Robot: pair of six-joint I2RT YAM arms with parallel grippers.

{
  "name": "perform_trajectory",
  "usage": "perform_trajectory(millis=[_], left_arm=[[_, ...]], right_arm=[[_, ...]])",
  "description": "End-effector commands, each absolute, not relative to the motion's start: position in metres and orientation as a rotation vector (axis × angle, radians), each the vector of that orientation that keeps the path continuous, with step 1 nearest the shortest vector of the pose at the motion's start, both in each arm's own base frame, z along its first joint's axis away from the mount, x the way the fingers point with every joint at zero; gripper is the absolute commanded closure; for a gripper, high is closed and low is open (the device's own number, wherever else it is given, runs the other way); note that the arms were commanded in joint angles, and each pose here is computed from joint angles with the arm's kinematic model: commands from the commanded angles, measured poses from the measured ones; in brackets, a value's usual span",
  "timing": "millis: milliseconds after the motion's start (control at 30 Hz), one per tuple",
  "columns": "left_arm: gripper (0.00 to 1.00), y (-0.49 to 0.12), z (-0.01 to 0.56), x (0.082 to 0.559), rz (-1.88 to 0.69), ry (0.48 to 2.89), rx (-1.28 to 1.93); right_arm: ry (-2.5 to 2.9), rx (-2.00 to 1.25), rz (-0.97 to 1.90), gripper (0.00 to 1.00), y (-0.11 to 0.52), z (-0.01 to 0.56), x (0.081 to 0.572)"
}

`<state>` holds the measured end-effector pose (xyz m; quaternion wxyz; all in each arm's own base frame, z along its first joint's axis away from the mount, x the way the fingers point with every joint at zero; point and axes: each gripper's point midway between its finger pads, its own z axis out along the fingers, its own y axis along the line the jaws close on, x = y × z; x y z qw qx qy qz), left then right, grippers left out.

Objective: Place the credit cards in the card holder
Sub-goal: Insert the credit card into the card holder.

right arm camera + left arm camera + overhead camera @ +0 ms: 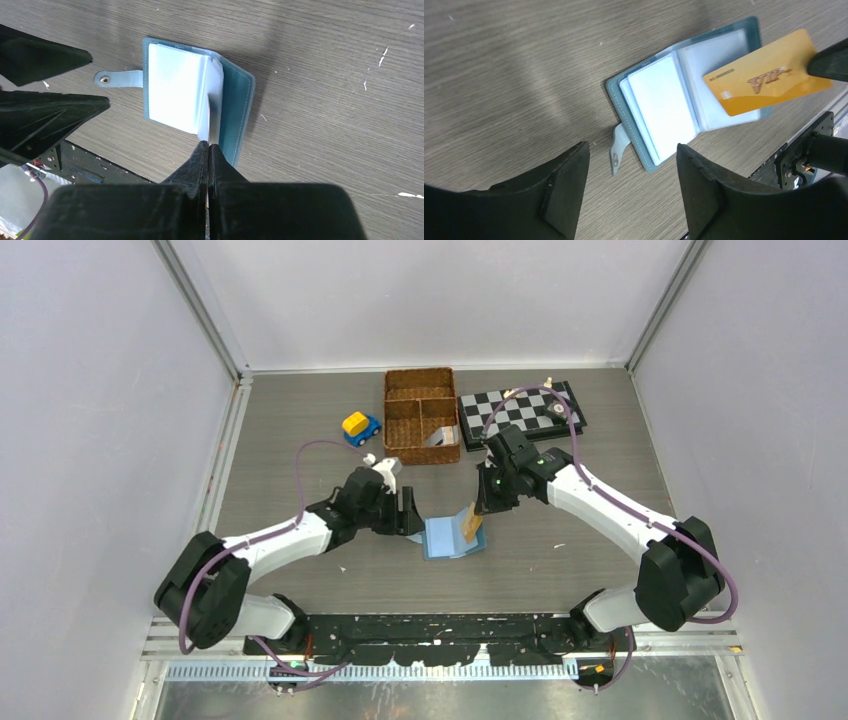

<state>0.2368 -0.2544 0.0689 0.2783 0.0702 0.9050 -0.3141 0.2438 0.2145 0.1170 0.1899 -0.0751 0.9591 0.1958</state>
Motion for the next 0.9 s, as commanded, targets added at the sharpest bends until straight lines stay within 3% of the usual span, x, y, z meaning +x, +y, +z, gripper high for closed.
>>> perform_trajectory(millis=[0, 167, 367, 867], left_arm=[[0.32, -0.262, 0.123, 0.255, -0.848, 2.225, 0.363], [0.29, -0.293, 0.156, 0.244, -1.077, 2.040, 0.521], [0.28, -0.329, 0.144, 0.228, -1.333, 1.963, 0.708], [0.28, -0.355, 0.116, 0.232, -1.460, 1.879, 0.857]], right_arm=[[2.654, -0.264, 0.534, 0.99, 0.212, 0.125, 0.247], [2.665, -0.270, 0.527, 0.99, 0.211, 0.124, 0.245], [2.645, -0.363, 0.580, 0.99, 0.212, 0.126, 0.239], [2.545, -0.558, 0.889, 1.00, 0.237, 0.146, 0.214]])
